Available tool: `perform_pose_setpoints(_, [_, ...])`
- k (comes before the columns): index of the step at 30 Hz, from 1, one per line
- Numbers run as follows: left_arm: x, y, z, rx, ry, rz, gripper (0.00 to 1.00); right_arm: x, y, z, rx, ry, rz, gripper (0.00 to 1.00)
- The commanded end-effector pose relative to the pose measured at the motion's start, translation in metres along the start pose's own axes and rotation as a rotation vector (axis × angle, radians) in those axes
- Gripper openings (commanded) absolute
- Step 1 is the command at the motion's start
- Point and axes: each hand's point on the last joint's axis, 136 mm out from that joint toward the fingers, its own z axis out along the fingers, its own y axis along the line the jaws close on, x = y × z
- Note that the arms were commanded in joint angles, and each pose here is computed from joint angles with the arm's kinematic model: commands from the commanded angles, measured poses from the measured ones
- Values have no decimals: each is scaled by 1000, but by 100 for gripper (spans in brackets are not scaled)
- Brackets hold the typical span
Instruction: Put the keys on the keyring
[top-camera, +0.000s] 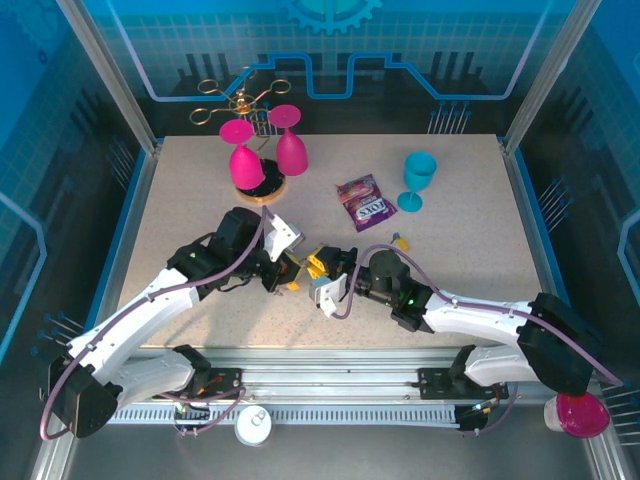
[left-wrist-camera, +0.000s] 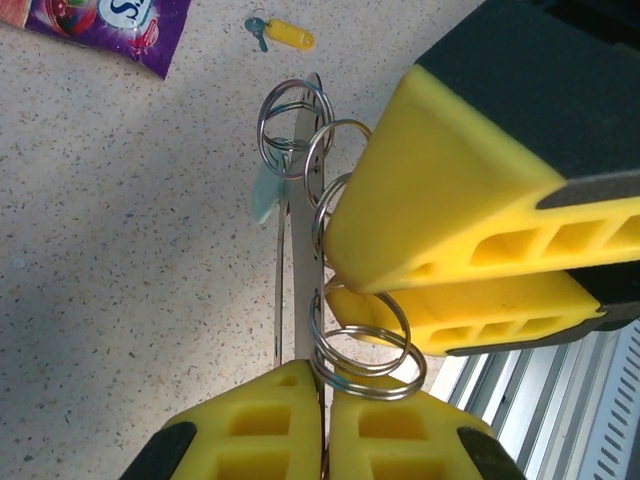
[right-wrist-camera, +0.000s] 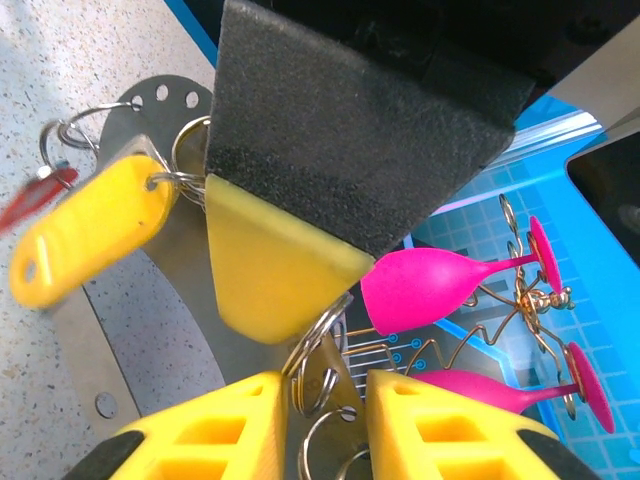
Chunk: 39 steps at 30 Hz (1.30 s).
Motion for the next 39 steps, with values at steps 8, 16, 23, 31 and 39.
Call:
perform_pose_setpoints(8, [-12,-14,-11,56,-23,24,0,-8,-14,-2,37,-2,-77,23])
perform_pose_setpoints(16, [-14,-16,-11,66,-25,14,0,-16,-10,3,26,-28,-86,20])
perform_pose_setpoints(23, [-13,-17,-12,68,-19,10,0,-17,-11,6,38,-8,-112,4])
perform_pose_setpoints(31, [-12,-7,-9,9,-77,67,0,-12,-20,3,68,-7,86,0])
perform_pose_setpoints(39, [8,-3,1,-14,-209,256,36,1,-28,-1,86,-83,547,0])
